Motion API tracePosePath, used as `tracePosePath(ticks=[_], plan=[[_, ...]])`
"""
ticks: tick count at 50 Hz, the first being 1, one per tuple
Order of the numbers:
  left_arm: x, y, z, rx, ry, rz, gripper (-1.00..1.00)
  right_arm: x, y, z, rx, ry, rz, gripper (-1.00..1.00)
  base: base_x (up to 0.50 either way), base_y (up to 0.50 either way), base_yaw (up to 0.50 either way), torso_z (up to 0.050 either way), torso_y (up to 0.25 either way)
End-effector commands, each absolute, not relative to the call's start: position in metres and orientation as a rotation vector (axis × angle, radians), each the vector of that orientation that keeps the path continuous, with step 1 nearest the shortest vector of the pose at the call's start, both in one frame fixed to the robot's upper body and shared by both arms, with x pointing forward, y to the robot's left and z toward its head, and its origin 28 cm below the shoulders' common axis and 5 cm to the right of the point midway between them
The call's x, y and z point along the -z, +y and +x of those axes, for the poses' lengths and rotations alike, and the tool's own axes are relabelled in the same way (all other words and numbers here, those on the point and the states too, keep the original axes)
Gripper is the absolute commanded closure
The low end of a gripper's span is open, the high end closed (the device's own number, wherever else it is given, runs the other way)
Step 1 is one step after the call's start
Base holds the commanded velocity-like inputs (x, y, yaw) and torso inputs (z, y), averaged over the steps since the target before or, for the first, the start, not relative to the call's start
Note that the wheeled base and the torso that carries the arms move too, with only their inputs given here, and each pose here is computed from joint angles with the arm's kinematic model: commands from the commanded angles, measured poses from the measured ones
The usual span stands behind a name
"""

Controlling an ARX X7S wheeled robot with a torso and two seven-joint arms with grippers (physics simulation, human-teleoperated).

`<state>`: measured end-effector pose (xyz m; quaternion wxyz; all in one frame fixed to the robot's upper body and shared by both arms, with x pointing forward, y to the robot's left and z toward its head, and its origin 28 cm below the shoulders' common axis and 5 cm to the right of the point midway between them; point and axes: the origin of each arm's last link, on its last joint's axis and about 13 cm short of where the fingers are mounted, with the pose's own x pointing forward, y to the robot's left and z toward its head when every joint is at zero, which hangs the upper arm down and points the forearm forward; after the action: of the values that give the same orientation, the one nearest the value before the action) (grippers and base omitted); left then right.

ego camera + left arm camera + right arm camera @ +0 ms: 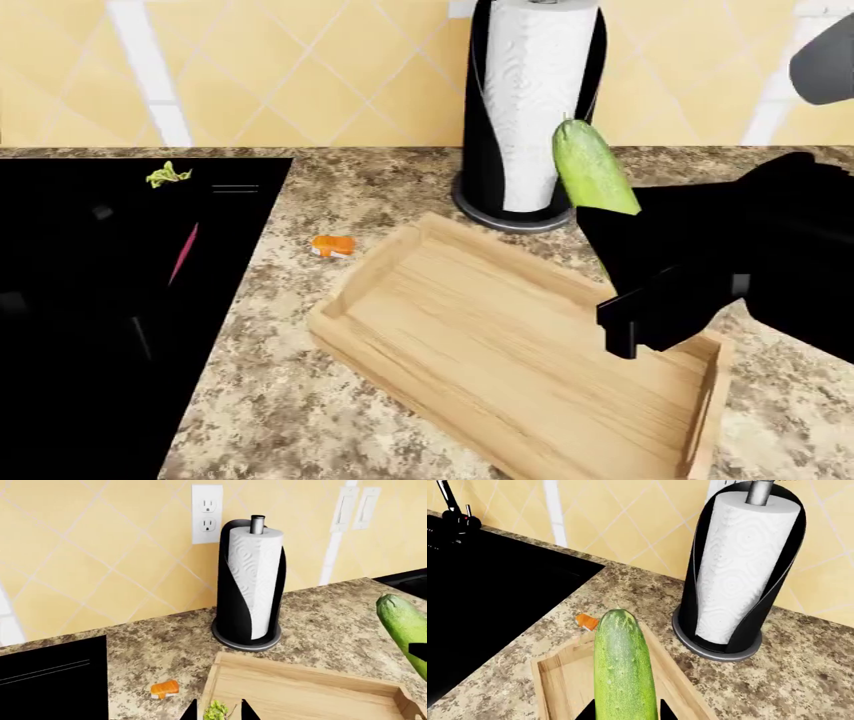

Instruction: Pick up the fruits and vegetables and place them in the sink. Turn on the sink faucet to wash them. Then turn the sink off and put them in the tray.

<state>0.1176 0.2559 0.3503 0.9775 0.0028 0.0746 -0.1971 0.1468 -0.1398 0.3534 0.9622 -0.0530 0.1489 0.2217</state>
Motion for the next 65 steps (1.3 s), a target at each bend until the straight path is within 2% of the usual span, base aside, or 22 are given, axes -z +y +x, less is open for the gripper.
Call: tracePosePath(ticks=[1, 12, 23, 36, 50, 65], plan=[[-0.351, 0.256, 0.119, 0.394, 0.150, 0.001, 1.00, -0.353, -0.139, 0.148, -0.447, 0.297, -0.120, 1.00, 0.00, -0.50, 0.00, 0.000, 0.000], [-0.350, 0.256, 0.122, 0.391, 0.159, -0.005, 1.00, -0.348, -0.136, 0.149, -0.459, 0.326, -0.162, 1.00, 0.00, -0.47, 0.00, 0.000, 0.000], [-0.351, 0.257, 0.125, 0.382, 0.166, -0.010, 1.00, -0.354, -0.125, 0.153, -0.490, 0.399, -0.250, 1.00, 0.00, 0.00, 0.00, 0.000, 0.000], [-0.353, 0.257, 0.129, 0.373, 0.177, 0.000, 1.00, -0.377, -0.106, 0.165, -0.562, 0.550, -0.491, 1.00, 0.00, 0.00, 0.00, 0.000, 0.000], [-0.354, 0.256, 0.130, 0.371, 0.180, 0.005, 1.00, -0.396, -0.098, 0.181, -0.559, 0.623, -0.550, 1.00, 0.00, 0.00, 0.00, 0.000, 0.000], [-0.354, 0.255, 0.129, 0.374, 0.179, 0.008, 1.00, -0.379, -0.082, 0.179, -0.637, 0.707, -0.640, 1.00, 0.00, 0.00, 0.00, 0.000, 0.001]])
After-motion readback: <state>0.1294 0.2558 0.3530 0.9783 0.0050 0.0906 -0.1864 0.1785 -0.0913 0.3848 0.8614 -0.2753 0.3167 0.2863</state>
